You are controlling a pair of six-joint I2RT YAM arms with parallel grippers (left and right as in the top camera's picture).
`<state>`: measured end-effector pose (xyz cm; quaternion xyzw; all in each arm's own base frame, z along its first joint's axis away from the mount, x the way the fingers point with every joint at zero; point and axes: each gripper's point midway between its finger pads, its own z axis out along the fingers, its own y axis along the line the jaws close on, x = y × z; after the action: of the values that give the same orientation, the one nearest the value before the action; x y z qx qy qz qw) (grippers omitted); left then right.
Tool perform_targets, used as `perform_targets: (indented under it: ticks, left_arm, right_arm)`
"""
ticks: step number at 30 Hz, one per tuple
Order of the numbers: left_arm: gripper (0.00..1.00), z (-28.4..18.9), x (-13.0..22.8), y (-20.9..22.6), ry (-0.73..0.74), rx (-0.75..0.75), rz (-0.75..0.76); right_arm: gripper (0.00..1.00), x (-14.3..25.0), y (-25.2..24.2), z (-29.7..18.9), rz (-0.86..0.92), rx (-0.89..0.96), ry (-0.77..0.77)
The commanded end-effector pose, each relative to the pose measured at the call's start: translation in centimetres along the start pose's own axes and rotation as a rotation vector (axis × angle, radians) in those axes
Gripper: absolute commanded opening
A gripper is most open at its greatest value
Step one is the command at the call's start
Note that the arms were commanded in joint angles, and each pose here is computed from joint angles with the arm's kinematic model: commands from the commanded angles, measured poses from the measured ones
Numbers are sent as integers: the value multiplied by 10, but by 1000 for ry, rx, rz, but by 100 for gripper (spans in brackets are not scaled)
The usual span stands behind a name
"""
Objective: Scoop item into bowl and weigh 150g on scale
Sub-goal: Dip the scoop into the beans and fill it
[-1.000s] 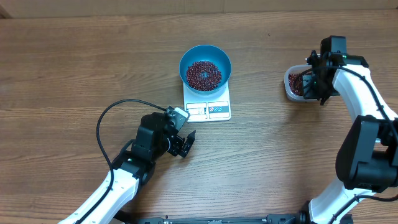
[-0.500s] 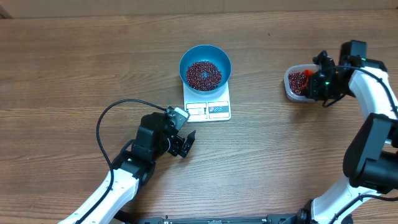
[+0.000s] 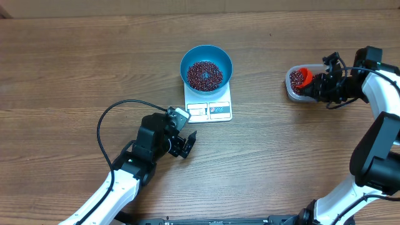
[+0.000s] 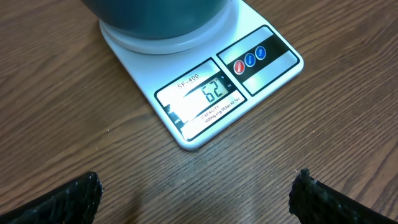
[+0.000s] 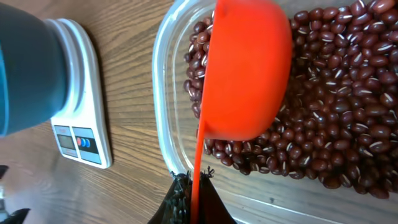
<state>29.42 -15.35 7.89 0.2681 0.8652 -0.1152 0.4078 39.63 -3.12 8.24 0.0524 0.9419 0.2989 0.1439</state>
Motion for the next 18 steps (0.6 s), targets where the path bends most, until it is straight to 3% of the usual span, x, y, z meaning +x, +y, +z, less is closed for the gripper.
perform_targets:
  ticks: [1, 13, 18]
  left_arm:
    - [100, 1, 2, -1, 5, 5, -15]
    - [100, 1, 2, -1, 5, 5, -15]
    - [100, 1, 2, -1, 5, 5, -15]
  right_arm:
    - [4, -2, 4, -4, 31, -70, -23]
    - [4, -4, -21, -41, 158, -165, -119]
    - [4, -7, -9, -55, 139, -279, -167]
